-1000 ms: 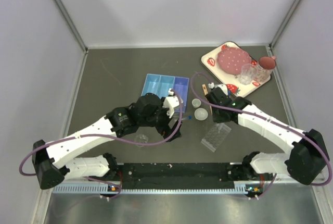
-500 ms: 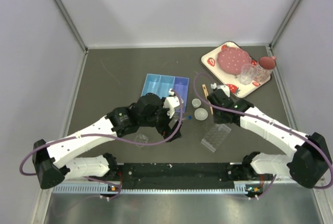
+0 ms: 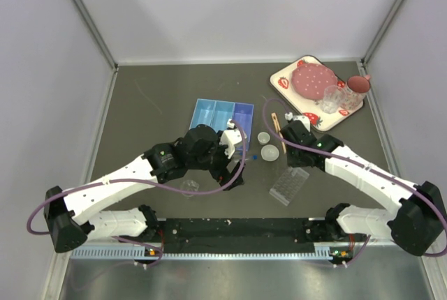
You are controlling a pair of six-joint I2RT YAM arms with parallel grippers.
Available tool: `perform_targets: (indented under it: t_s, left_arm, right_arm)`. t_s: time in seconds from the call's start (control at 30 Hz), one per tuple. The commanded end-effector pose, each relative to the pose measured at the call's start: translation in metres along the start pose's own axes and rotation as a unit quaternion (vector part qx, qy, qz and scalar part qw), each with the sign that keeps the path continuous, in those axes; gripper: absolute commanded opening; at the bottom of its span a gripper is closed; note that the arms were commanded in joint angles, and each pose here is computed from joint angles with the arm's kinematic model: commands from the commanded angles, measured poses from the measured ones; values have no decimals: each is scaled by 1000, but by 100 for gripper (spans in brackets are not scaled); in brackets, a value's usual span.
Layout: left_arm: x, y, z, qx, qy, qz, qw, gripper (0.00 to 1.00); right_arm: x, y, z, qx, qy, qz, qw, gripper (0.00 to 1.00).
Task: Organize the chemistry lab equipment
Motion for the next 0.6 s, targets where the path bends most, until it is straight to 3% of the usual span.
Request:
perform_targets:
  t_s: [0.0,0.47,0.57]
  left_arm:
    - [-7,-1,-14,-20,2,13,1000,98]
    - [-6,-2,-12,-21,1,12,1000,98]
    - [-6,-2,-12,-21,2,12,1000,98]
  right_arm:
    - [5,-3,1,-3,15,-20,1000,0]
    - [12,2,5,9,15,-35,999,0]
    - [11,1,6,7,17,-36,999,13]
Point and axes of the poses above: each gripper's point midway between its finger pads, its own y axis out along the fingers, its own x axis along the line the jaws close on, z = x × y, the point moved 1 cm from there along -y, back along the fingers, and after that the axes turned 11 degrees about -y, right-handed, at the moved point
